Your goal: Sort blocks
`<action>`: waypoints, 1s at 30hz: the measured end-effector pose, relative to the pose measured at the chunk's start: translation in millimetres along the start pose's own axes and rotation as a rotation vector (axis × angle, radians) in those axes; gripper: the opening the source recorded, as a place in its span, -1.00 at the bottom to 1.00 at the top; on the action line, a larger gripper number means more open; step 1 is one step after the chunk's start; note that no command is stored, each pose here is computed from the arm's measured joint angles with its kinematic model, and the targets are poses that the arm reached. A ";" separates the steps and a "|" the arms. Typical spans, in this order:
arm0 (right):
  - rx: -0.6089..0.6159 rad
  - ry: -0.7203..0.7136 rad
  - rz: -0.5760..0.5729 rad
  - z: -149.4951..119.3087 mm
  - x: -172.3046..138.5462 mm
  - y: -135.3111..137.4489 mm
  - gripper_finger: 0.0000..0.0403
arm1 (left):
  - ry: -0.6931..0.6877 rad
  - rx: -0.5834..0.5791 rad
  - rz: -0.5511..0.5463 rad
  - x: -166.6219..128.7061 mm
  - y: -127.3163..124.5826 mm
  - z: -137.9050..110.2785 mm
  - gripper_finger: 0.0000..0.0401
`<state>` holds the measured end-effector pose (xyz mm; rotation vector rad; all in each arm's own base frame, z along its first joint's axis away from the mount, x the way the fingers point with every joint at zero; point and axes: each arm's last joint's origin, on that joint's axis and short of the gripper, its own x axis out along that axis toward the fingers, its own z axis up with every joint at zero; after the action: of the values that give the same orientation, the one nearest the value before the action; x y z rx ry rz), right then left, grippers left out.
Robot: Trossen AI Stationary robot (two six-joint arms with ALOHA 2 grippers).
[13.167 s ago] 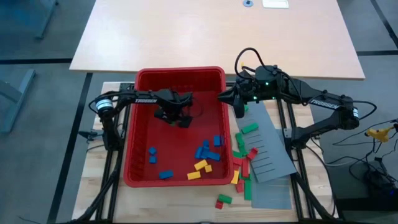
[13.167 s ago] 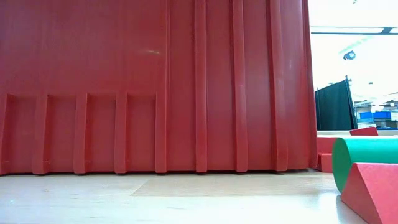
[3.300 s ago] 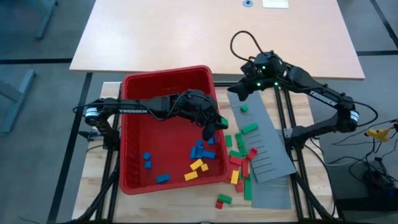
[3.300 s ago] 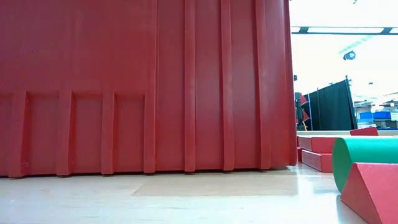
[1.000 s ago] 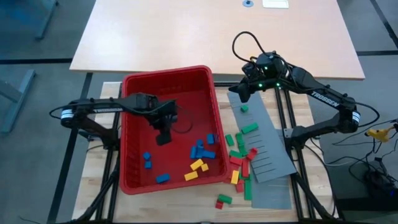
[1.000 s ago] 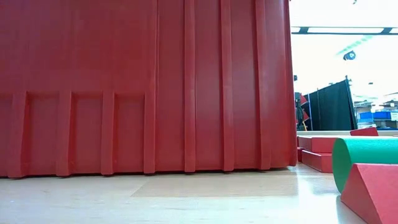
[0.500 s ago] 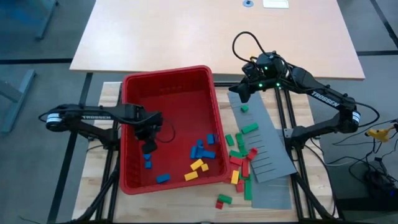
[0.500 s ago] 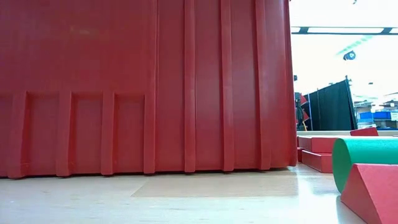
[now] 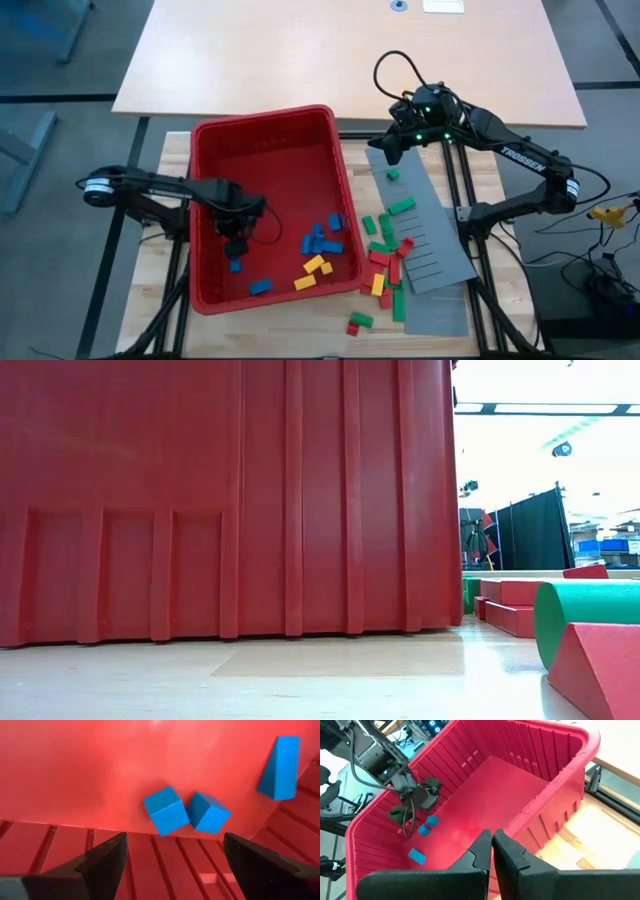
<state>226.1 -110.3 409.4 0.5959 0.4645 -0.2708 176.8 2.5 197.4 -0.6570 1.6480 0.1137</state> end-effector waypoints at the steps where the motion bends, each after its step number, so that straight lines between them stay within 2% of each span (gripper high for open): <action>1: 0.001 0.000 0.000 0.0 0.0 -0.1 -1.00 | 0.010 0.004 0.004 1.8 -0.5 0.7 0.56; 14: 0.007 -0.001 -0.001 0.1 -0.2 0.0 -1.00 | 0.157 0.066 0.065 32.0 -5.3 17.8 0.56; 30: 0.008 -0.001 0.000 0.0 -0.1 -0.1 -1.00 | 0.283 -0.094 0.132 65.3 -0.2 35.7 0.56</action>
<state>225.9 -110.3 409.4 0.6032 0.4632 -0.2733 205.6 -5.1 129.1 -0.6576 1.9686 0.2025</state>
